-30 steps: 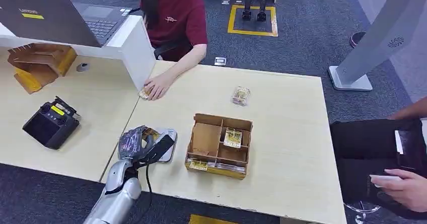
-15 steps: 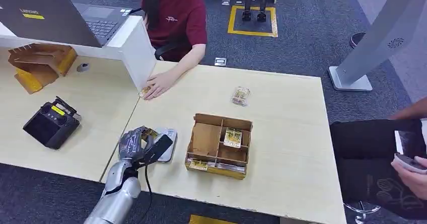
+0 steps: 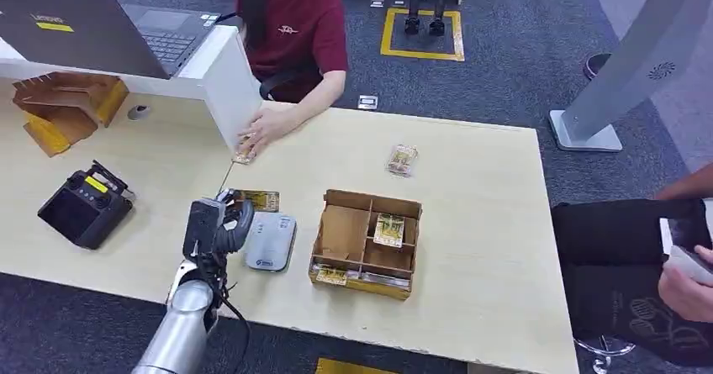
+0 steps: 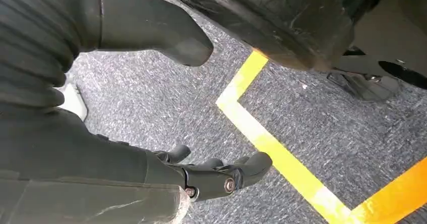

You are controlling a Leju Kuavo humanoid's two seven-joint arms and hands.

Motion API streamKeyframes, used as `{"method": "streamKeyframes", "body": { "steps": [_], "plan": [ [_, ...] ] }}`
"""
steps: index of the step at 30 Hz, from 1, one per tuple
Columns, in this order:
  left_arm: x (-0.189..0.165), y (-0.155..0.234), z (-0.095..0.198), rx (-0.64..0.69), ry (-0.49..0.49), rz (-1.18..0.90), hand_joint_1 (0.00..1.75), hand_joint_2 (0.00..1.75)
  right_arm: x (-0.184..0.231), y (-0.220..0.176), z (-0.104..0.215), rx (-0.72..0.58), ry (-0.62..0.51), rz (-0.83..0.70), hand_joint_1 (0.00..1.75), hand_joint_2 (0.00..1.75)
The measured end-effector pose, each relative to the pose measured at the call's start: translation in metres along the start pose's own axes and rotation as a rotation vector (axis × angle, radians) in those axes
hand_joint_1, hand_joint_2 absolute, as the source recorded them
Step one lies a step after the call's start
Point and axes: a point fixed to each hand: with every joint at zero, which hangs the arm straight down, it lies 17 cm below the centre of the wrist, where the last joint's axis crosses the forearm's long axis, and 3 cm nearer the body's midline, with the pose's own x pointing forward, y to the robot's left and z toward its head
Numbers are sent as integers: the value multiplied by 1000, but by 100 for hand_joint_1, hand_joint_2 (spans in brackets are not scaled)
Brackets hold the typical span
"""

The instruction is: Pass the card to the sensor for recognition and then transmit it.

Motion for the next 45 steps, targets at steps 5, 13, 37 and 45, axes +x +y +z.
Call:
{"method": "streamKeyframes", "body": {
  "steps": [5,13,37,45],
  "plan": [
    [14,7,-5,26,-39,0,175,175,0,0,0,0,0,-1,0,175],
    [76,88,-18,426,-277,-260,175,175,3,4,0,24,-4,39,0,175],
    [94,152,-17,657,-342,-561,175,175,12,9,1,52,-23,96,0,175],
    [91,151,-17,660,-334,-555,175,175,14,8,0,50,-35,102,0,175]
  ]
}}
